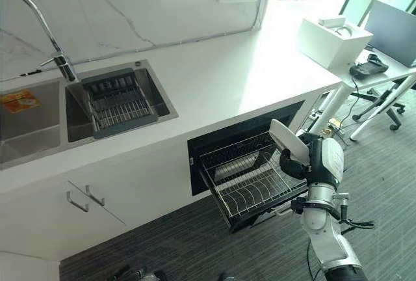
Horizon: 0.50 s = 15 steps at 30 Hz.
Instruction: Place the dishes in the dishwasher.
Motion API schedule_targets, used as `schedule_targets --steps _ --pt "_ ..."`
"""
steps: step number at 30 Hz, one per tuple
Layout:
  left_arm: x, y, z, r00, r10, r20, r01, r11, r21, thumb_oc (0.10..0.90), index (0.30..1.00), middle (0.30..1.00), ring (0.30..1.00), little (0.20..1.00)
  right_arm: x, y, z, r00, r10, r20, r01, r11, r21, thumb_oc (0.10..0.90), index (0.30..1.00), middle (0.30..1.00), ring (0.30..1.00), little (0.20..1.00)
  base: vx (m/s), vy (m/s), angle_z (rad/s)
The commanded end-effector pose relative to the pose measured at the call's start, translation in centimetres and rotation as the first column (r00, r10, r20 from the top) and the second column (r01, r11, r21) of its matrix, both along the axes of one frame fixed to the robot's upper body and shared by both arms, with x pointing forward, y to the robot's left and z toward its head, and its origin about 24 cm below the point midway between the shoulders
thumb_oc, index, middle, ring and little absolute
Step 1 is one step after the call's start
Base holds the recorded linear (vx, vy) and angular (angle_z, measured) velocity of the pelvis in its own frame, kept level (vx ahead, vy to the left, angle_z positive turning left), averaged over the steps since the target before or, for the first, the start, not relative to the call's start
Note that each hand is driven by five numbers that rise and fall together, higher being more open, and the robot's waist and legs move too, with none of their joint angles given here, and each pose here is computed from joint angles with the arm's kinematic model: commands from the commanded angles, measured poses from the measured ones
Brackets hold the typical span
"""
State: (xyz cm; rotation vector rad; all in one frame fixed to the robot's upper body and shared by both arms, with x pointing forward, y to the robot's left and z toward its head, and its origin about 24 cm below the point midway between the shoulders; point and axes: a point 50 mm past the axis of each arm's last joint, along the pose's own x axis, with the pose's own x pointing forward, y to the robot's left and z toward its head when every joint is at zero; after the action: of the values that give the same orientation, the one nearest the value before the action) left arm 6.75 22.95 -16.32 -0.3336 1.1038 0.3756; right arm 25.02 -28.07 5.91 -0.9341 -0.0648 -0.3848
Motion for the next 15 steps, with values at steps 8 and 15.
schedule_targets --steps 8,15 --pt "-2.5 1.4 -0.1 0.982 -0.125 -0.141 0.133 0.990 0.050 0.800 0.900 0.900 0.900 0.900 3.9 0.4 2.3 0.996 0.045 0.076 -0.028 0.977 -0.211 0.400 0.300 0.300 0.300 0.300 0.00 0.003 0.10" --pt "-2.3 1.8 0.1 0.972 -0.184 -0.150 0.193 0.980 0.053 0.800 0.900 0.900 0.900 0.900 5.5 -0.7 0.0 0.995 -0.094 -0.042 0.082 0.969 -0.232 0.400 0.300 0.300 0.300 0.300 0.02 0.011 0.14"
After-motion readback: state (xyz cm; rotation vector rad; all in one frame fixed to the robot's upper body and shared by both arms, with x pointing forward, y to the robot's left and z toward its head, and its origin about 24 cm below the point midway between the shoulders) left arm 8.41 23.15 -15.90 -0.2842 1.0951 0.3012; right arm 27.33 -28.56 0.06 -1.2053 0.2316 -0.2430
